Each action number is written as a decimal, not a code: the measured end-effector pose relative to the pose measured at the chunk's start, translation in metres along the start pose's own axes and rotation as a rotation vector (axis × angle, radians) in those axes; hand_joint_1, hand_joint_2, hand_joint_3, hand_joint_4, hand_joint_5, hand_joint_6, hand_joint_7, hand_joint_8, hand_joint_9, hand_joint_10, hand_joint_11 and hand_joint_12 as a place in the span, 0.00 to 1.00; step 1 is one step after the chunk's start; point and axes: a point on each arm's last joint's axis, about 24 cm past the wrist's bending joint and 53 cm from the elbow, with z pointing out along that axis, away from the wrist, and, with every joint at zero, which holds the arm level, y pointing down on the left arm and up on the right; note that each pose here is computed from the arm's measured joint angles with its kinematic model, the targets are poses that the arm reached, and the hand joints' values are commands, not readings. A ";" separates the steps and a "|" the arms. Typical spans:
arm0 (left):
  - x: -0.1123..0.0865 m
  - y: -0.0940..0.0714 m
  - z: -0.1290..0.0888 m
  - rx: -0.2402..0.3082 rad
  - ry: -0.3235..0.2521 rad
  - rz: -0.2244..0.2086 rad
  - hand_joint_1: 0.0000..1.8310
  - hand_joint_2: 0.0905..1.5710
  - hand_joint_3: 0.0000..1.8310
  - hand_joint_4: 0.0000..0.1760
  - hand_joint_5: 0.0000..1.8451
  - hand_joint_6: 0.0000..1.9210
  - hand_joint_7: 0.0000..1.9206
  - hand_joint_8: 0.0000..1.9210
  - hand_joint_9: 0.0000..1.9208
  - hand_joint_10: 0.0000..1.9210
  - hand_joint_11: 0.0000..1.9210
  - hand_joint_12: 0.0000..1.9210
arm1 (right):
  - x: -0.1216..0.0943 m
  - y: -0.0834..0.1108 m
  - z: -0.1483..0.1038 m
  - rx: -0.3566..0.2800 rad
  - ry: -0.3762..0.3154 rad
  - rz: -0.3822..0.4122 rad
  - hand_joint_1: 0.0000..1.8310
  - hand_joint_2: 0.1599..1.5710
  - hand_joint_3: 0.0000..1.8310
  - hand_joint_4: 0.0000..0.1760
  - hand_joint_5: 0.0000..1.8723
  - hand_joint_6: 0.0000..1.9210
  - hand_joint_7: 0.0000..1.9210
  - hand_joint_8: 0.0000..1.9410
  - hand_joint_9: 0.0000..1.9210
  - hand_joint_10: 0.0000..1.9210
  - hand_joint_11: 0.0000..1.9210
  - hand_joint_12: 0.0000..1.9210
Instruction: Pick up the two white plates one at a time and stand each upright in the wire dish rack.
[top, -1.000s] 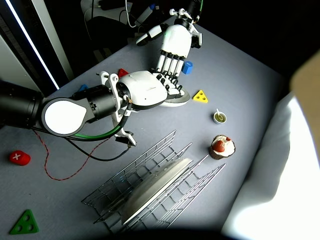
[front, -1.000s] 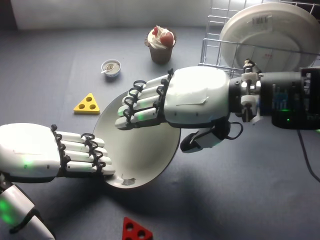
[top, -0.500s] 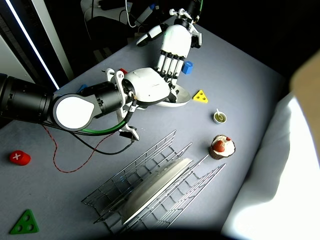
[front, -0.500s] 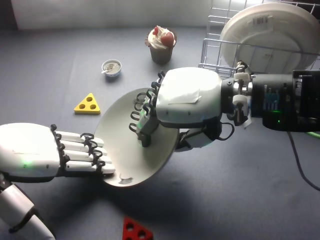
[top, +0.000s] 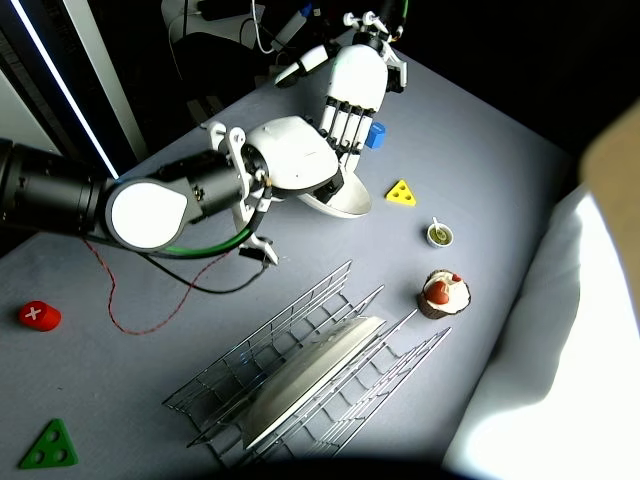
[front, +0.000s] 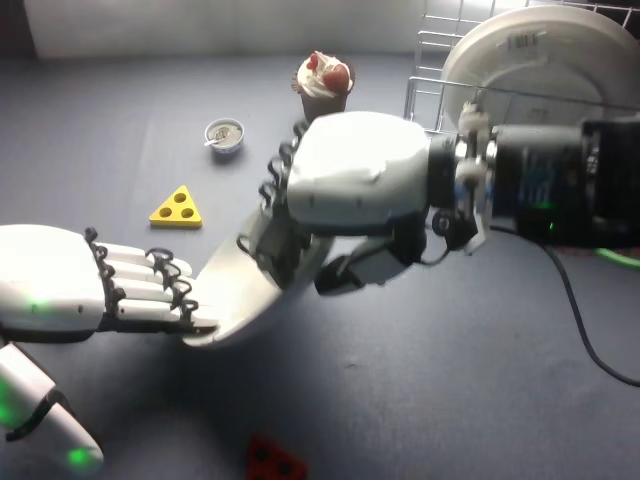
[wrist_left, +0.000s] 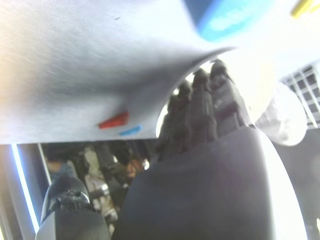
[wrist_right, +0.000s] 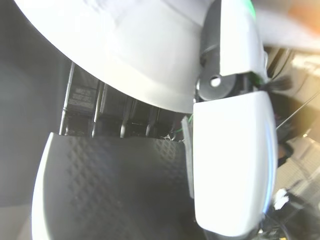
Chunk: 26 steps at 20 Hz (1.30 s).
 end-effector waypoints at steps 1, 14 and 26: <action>-0.004 -0.001 -0.001 0.000 -0.008 0.007 0.00 0.51 0.00 0.00 0.02 0.01 0.02 0.01 0.03 0.01 0.02 0.00 | -0.005 0.003 -0.001 -0.003 -0.007 0.002 0.82 0.61 0.00 0.00 0.57 0.42 0.70 0.02 0.63 0.28 0.53 0.67; -0.053 0.008 -0.051 -0.067 -0.104 0.069 0.01 0.51 0.00 0.00 0.03 0.00 0.03 0.00 0.04 0.00 0.03 0.01 | -0.108 0.033 -0.024 -0.038 -0.176 0.246 0.82 0.61 0.00 0.00 0.53 0.45 0.61 0.21 0.64 0.27 0.54 0.65; -0.048 -0.034 -0.065 0.009 -0.064 0.155 0.01 0.51 0.00 0.00 0.06 0.01 0.06 0.01 0.06 0.01 0.06 0.02 | -0.195 -0.004 -0.083 -0.031 -0.376 0.704 0.82 0.62 0.00 0.00 0.53 0.47 0.59 0.25 0.60 0.34 0.53 0.67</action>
